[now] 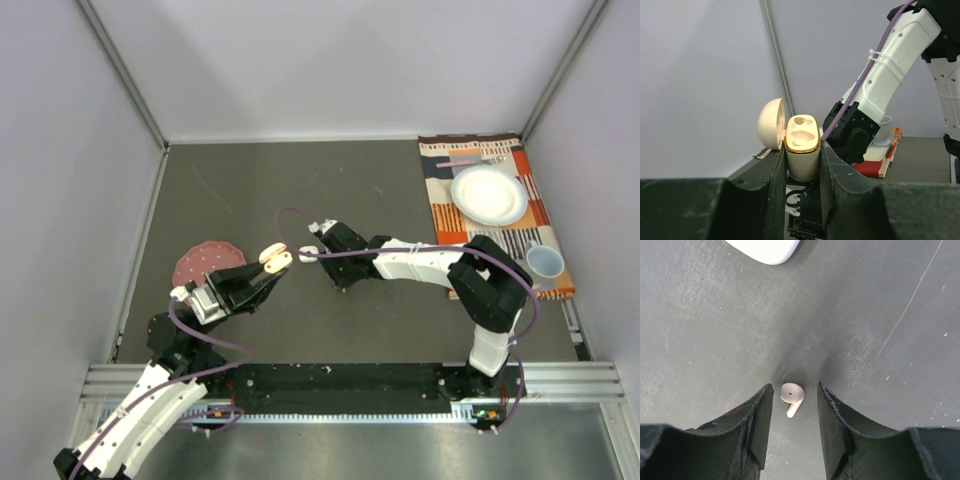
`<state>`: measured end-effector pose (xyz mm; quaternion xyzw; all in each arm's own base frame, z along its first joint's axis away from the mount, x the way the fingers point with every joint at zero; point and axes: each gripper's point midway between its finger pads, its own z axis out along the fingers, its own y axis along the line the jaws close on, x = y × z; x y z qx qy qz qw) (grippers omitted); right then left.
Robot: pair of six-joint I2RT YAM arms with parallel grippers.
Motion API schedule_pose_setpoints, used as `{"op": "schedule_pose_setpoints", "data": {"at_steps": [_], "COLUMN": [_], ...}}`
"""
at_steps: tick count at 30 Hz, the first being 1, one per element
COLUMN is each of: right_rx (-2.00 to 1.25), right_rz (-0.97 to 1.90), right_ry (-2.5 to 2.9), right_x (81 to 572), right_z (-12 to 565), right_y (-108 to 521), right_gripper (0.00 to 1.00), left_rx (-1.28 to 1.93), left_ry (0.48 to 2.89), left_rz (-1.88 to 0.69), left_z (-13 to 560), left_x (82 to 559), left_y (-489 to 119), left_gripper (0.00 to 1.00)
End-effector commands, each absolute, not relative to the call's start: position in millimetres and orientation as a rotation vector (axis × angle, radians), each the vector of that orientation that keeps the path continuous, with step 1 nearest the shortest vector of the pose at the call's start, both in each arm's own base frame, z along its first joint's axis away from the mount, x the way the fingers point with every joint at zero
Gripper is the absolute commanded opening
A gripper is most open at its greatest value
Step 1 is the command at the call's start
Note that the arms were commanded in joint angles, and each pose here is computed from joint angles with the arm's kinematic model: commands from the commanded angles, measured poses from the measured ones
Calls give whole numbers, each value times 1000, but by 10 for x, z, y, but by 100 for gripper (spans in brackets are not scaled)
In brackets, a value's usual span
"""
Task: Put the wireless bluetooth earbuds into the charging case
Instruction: Pick up the right earbud from the center of the board.
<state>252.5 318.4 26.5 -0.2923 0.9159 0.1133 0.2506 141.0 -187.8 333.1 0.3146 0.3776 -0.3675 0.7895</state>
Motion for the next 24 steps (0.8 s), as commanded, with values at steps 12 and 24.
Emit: {"op": "schedule_pose_setpoints", "data": {"at_steps": [12, 24], "right_rx": [-805, -801], "right_rz": [350, 339], "right_ry": [2460, 2470], "right_x": [2541, 2541], "right_z": [390, 356], "right_y": [3319, 3309], "right_gripper": [35, 31], "left_rx": [657, 653], "left_ry": [756, 762], "left_rz": [-787, -787], "left_z": [3538, 3526], "left_x": [1362, 1371], "left_y": [-1841, -1839], "left_gripper": [0, 0]}}
